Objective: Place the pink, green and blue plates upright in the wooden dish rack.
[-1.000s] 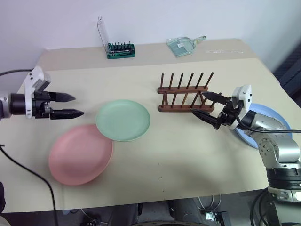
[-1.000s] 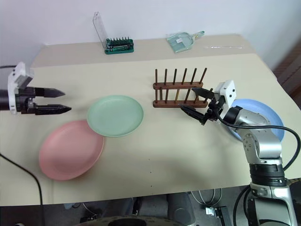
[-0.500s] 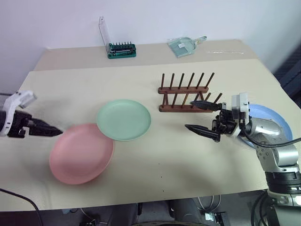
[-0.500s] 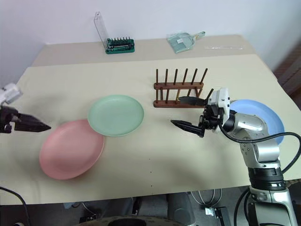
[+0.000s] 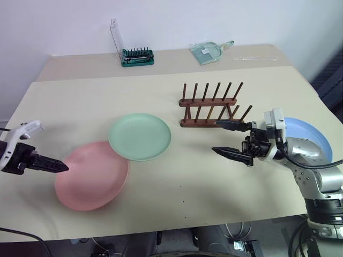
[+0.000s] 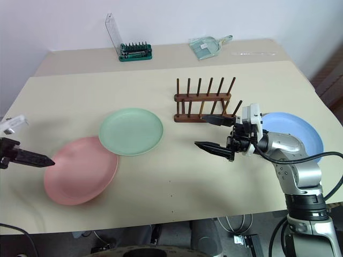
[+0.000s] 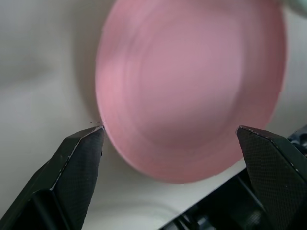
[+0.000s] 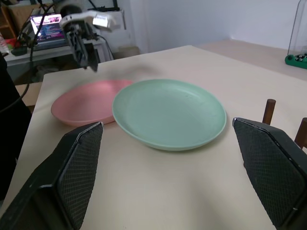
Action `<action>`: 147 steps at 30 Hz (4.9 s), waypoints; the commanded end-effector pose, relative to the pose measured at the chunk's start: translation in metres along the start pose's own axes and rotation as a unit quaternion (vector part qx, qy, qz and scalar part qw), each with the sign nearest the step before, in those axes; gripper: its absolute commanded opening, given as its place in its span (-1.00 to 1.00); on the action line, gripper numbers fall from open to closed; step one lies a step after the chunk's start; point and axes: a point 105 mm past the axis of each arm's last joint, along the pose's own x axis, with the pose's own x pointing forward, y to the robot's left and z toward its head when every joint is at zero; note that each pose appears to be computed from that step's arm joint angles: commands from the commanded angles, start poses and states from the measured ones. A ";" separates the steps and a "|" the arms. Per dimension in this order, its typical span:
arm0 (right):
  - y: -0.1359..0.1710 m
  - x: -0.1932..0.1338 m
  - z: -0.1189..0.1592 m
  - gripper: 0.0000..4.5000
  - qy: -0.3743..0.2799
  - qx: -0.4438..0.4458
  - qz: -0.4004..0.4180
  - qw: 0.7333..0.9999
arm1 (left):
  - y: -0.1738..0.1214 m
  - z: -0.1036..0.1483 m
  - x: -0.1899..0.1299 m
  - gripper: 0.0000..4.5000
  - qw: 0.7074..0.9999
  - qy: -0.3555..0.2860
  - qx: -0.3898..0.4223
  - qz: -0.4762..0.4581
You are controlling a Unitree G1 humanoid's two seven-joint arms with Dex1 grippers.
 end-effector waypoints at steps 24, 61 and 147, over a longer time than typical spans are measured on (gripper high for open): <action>-0.008 -0.004 0.011 0.97 -0.002 -0.022 -0.017 1.000 | 0.035 -0.001 0.031 1.00 0.993 0.066 0.035 0.093; -0.014 -0.001 0.014 1.00 0.000 -0.030 -0.025 0.999 | 0.002 0.041 -0.022 -0.97 0.996 -0.078 0.015 -0.028; -0.073 0.068 0.065 -1.00 0.158 -0.809 -0.205 0.528 | -0.252 0.202 0.032 0.06 0.736 -0.641 0.071 -0.205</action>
